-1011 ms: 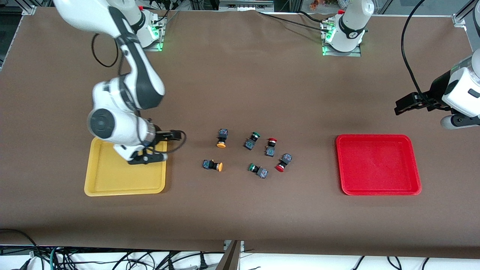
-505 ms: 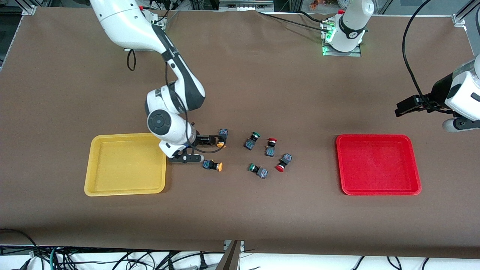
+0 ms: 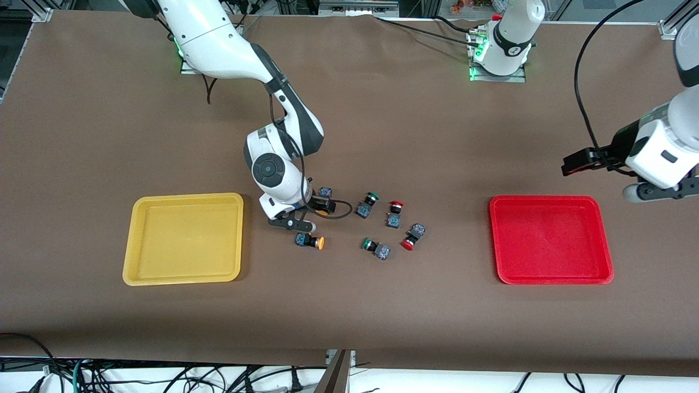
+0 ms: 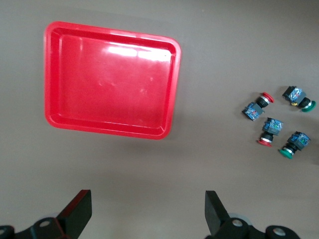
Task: Place red and yellow buttons in trays
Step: 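Grasp a yellow-capped button with the right gripper while the left gripper moves out, then place the yellow button in the yellow tray while the left gripper grasps red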
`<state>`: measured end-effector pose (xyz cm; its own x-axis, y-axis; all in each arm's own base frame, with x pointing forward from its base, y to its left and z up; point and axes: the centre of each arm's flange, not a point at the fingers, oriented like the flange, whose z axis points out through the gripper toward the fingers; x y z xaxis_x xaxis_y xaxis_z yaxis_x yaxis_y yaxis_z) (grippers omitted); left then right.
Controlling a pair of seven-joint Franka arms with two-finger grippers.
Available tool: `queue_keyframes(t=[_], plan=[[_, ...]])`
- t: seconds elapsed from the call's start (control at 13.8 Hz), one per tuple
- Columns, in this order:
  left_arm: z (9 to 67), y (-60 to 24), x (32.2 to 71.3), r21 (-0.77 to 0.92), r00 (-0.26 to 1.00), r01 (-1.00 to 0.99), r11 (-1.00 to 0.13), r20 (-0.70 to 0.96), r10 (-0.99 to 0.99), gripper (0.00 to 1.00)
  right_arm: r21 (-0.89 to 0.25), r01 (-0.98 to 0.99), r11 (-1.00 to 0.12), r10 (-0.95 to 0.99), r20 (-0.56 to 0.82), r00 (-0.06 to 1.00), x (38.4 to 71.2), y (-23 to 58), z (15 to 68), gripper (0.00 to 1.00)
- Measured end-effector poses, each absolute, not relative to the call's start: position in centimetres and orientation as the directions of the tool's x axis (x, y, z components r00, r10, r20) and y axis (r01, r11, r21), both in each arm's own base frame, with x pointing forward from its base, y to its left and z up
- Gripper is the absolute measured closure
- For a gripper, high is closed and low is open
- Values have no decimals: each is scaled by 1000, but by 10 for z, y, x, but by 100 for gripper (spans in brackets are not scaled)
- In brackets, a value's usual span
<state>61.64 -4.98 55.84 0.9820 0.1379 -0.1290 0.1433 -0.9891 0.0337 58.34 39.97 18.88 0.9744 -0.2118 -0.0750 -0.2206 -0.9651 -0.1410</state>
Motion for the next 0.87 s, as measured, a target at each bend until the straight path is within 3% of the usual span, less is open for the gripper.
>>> queue_keyframes(t=[0.51,0.58,0.72,0.87], plan=[[500,-120,639,48,989,45,-998,-146,38,0,-148,-250,-957,-232,-127,964,564,414,172,5],[489,-127,643,50,989,37,-998,-147,29,0,-144,-249,-958,-231,-130,964,562,415,171,15],[465,-144,650,54,988,15,-998,-153,7,0,-143,-248,-958,-230,-130,964,561,415,171,19],[438,-166,655,59,987,-11,-998,-160,-21,0,-140,-249,-958,-231,-132,964,562,414,171,42]])
